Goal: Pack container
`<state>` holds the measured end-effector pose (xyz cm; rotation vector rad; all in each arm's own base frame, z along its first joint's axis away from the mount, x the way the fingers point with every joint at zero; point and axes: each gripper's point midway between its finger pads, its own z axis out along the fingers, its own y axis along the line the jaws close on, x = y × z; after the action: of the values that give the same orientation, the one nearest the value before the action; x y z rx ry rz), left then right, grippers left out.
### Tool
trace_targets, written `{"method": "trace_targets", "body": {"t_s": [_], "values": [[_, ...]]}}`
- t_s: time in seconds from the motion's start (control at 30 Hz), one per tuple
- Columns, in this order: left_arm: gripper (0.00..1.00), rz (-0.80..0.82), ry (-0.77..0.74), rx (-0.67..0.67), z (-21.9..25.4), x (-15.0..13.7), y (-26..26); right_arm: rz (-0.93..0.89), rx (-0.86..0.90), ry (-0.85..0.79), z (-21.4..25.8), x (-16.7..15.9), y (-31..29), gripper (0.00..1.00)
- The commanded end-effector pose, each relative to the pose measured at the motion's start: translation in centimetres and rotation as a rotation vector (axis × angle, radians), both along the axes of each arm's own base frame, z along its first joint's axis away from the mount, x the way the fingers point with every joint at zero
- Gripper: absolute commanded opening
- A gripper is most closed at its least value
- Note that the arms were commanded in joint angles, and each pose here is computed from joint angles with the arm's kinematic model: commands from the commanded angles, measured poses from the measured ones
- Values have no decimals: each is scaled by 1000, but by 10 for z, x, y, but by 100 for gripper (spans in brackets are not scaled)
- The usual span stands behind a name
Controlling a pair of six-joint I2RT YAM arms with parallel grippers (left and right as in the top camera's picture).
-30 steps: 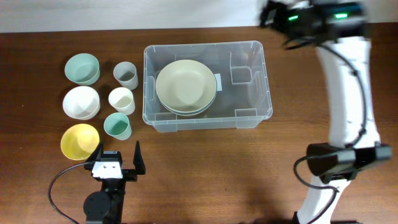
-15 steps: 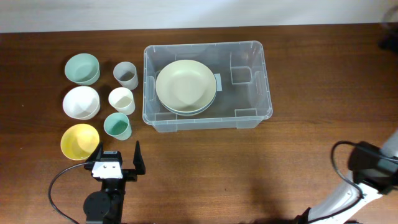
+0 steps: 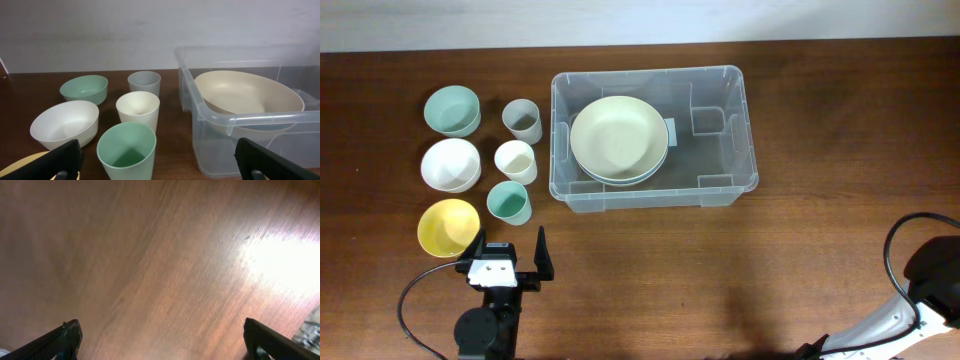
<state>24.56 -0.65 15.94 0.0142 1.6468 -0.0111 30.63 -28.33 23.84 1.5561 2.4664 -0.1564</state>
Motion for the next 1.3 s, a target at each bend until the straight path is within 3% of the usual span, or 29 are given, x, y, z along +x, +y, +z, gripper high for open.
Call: {"method": "trace_targets", "body": {"t_s": [0.0, 0.33, 1.27], "values": [[100, 16, 0, -9, -2, 0, 3, 2, 21, 37, -12, -4, 4, 99], [100, 16, 0, -9, -2, 0, 3, 2, 80, 105, -40, -12, 11, 99], [100, 16, 0, -9, -2, 0, 3, 2, 82, 107, -40, -12, 11, 99]]}}
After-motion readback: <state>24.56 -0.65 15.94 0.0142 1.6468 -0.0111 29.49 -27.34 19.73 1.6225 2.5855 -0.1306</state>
